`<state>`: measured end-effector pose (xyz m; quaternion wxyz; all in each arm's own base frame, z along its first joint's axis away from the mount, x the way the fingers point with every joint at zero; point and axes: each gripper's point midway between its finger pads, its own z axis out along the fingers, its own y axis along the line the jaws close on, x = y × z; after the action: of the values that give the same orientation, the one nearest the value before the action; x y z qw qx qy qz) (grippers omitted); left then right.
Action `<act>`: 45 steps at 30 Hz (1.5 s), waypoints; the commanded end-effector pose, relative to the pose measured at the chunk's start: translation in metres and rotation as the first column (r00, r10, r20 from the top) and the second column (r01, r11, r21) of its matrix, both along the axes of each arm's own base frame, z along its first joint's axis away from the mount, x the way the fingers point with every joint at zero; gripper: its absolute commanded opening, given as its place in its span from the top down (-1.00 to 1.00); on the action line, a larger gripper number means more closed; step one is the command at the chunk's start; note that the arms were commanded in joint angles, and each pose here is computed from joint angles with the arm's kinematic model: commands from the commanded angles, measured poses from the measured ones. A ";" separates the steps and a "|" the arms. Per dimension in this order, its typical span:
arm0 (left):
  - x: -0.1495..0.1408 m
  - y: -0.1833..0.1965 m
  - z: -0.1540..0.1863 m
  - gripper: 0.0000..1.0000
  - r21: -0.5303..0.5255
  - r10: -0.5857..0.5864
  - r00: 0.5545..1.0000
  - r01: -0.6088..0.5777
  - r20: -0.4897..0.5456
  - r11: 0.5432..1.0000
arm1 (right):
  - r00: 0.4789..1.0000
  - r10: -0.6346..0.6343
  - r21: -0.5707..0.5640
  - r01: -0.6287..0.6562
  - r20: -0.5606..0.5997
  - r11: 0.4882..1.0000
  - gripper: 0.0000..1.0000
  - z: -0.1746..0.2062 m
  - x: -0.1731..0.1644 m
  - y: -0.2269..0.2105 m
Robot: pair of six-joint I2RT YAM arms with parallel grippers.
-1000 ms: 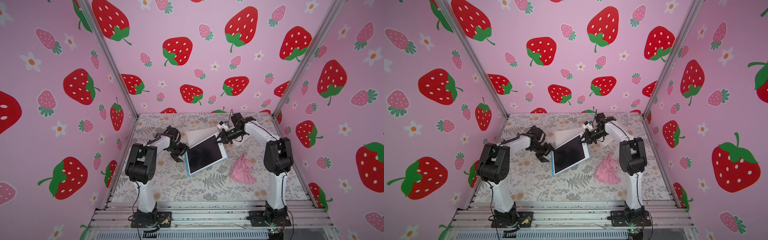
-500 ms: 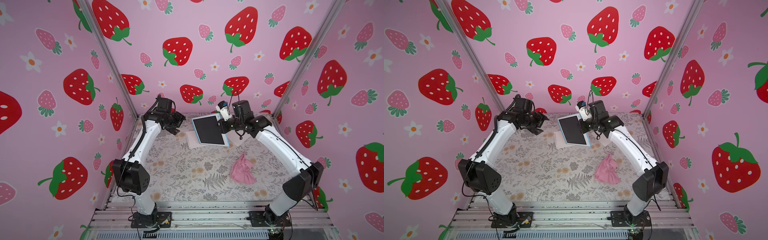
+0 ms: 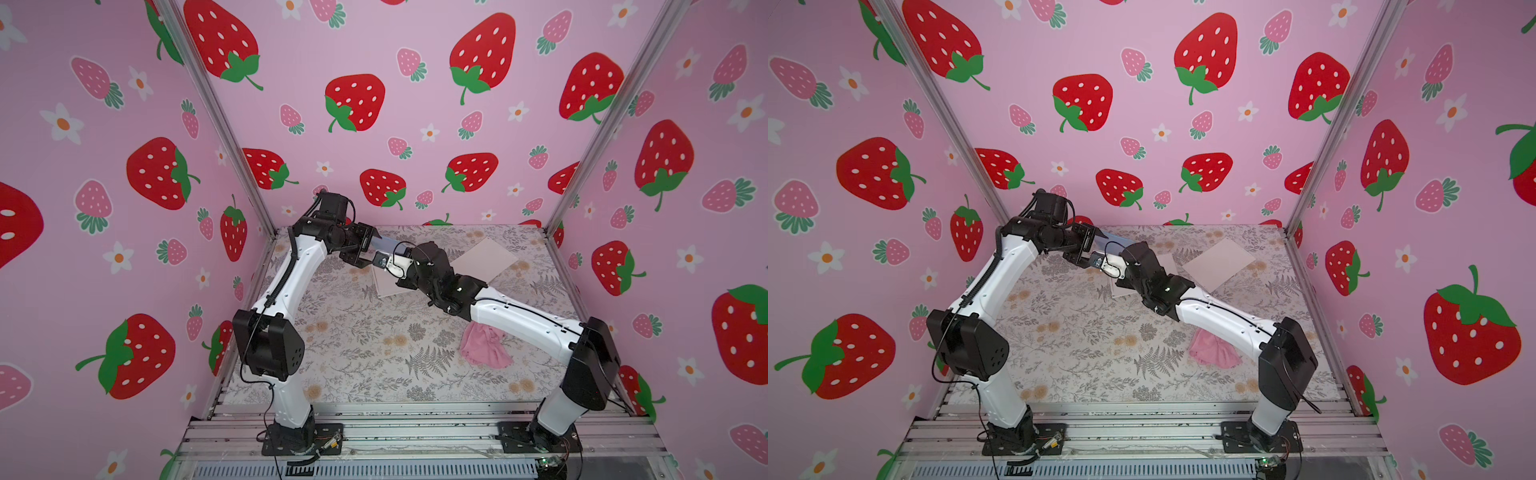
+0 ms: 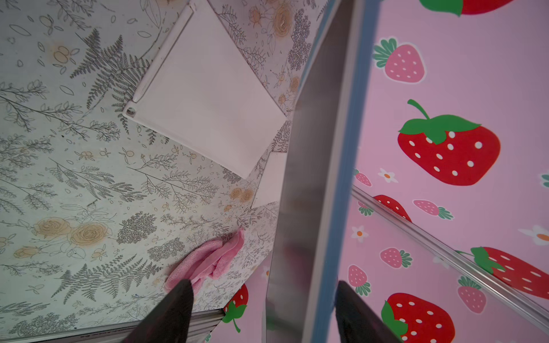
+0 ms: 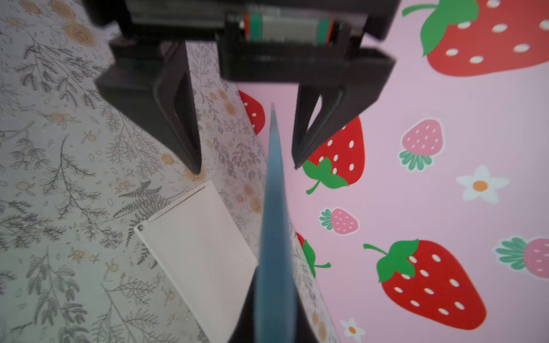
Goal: Wipe the drawing tablet
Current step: Adjust the drawing tablet at the center of the board.
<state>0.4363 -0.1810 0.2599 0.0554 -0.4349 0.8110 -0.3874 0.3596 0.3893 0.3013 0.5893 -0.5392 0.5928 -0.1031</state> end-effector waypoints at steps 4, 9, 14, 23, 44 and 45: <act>0.006 -0.004 0.004 0.43 -0.130 0.057 0.998 -0.052 0.033 0.990 | 0.980 0.033 -0.014 -0.031 0.197 0.999 1.00 0.026 -0.008 0.015; 0.011 0.003 0.006 1.00 -0.174 0.105 0.992 -0.091 0.073 0.981 | 0.981 0.004 -0.041 0.004 0.195 0.999 1.00 0.010 -0.008 0.007; 0.025 0.010 0.016 1.00 -0.236 0.148 0.976 -0.108 0.158 0.966 | 0.980 -0.188 0.105 0.180 0.069 0.978 -0.09 0.017 -0.001 -0.034; 0.060 0.011 0.037 1.00 -0.302 0.173 0.914 -0.058 0.366 0.951 | 0.517 0.219 0.551 0.674 -0.828 0.492 -0.53 0.003 -0.028 -0.094; 0.065 -0.009 0.067 1.00 -0.334 0.164 0.814 0.039 0.557 0.942 | 0.356 0.829 0.507 0.856 -0.432 -0.103 -0.07 0.050 0.043 -0.040; 0.065 -0.009 0.067 1.00 -0.336 0.166 0.812 0.039 0.559 0.941 | 0.346 0.824 0.496 0.863 -0.448 -0.093 -0.08 0.045 0.043 -0.038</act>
<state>0.5066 -0.1825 0.3093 0.2369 -0.3527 0.6736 -0.6048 0.4021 0.3492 0.2996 0.2724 0.1965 0.6928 0.6381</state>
